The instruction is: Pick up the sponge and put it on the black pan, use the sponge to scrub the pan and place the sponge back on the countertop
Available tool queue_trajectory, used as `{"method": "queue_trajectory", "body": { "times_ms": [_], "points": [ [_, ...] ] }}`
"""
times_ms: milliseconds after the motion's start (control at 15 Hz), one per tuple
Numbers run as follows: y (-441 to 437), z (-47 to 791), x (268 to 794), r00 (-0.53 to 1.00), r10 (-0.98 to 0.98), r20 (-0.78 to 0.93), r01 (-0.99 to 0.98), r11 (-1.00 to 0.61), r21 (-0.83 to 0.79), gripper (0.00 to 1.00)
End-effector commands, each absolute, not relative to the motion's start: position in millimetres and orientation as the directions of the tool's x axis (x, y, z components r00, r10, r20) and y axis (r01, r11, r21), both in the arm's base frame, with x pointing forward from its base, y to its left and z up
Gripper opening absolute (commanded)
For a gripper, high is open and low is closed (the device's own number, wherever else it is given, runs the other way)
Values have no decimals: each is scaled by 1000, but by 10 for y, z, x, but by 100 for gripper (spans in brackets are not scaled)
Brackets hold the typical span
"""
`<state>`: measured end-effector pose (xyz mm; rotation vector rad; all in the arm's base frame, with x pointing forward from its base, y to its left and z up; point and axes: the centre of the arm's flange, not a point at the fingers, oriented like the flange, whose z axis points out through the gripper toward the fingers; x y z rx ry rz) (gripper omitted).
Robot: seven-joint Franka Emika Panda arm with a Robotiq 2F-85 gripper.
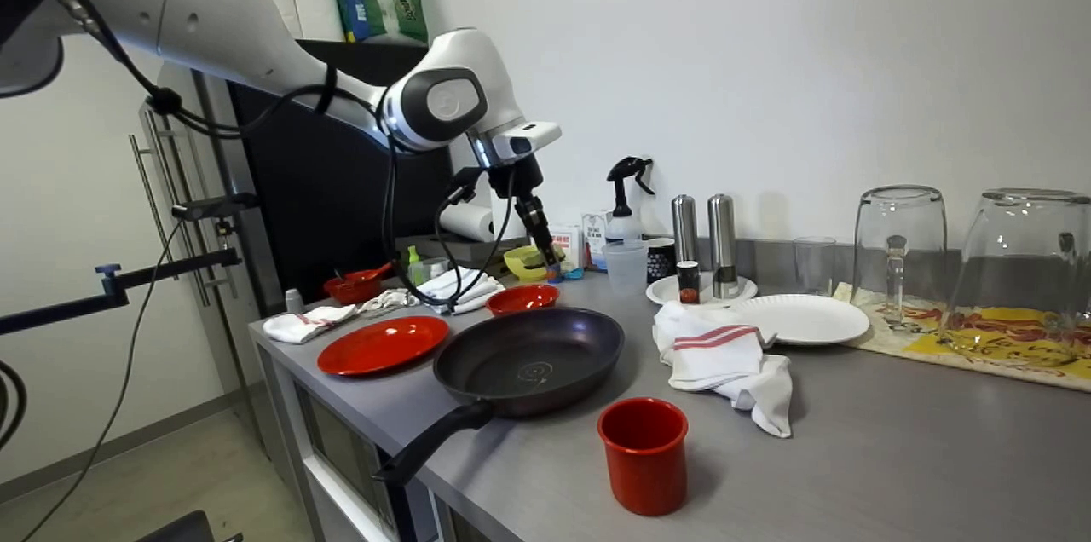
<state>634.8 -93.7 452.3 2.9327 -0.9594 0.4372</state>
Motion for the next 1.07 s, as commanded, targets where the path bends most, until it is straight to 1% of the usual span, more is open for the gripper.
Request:
{"method": "queue_trajectory", "body": {
  "times_ms": [0,200,533,1000],
  "points": [
    [-929,4492,6618,766,-600,232,-606,-794,-55,28],
    [-924,4404,6573,761,-614,212,-619,-784,-49,28],
    [-851,4231,6348,754,-631,183,-636,-771,-40,28],
    [-798,3931,6138,738,-651,176,-657,-753,-31,28]
  ]
}}
